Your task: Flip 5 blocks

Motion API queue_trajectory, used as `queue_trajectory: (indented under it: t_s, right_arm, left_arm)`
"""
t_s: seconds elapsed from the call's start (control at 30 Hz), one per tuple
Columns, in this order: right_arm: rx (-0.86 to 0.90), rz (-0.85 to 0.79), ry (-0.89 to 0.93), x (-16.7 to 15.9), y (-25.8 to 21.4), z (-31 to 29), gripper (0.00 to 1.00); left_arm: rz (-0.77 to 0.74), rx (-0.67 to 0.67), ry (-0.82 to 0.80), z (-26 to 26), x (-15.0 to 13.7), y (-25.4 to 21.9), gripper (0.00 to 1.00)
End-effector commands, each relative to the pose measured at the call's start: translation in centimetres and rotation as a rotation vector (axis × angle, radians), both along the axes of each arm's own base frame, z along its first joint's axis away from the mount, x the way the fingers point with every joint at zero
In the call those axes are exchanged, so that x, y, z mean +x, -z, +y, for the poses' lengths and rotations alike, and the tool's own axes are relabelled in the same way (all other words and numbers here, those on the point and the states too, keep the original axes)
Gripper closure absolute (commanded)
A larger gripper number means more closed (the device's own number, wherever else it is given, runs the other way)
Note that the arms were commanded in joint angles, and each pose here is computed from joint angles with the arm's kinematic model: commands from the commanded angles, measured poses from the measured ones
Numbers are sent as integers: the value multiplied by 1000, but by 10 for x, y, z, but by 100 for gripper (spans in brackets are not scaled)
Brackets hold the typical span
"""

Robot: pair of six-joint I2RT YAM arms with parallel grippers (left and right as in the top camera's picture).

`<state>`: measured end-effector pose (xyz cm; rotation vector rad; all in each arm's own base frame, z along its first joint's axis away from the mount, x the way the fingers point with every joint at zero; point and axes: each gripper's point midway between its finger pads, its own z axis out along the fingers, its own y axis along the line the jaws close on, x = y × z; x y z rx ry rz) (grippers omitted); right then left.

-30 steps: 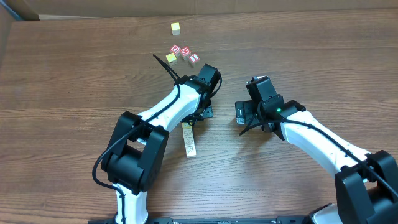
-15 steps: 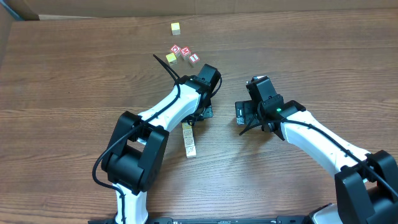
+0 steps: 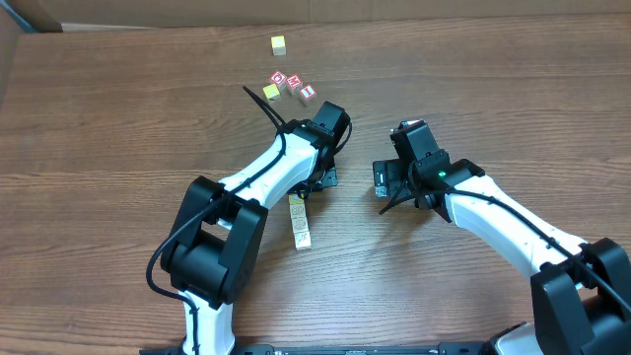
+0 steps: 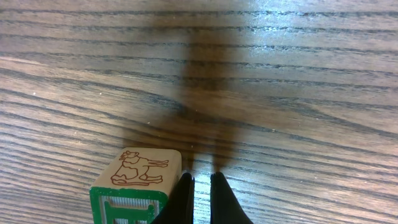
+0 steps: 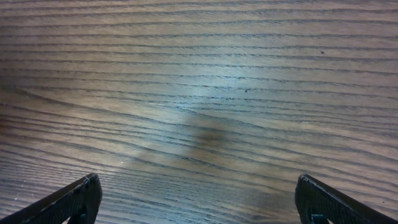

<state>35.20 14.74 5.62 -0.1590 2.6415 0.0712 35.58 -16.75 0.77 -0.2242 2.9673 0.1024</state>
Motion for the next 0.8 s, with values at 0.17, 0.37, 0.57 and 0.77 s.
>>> queue_trajectory:
  t_s: [0.17,0.37,0.57,0.77]
  right_arm:
    - [3,-33,4,5,-10,-2,0]
    - [3,-33,4,5,-10,-2,0]
    - [3,-33,4,5,-10,-2,0]
    - [3,-33,4,5,-10,-2,0]
  left_arm:
    - [43,-14,23,5,-4,8,96]
    - [44,-13,24,5,-4,8,96]
    - [44,-20,25,3,-4,8,96]
    - [35,-56,38,-5,1,4,96]
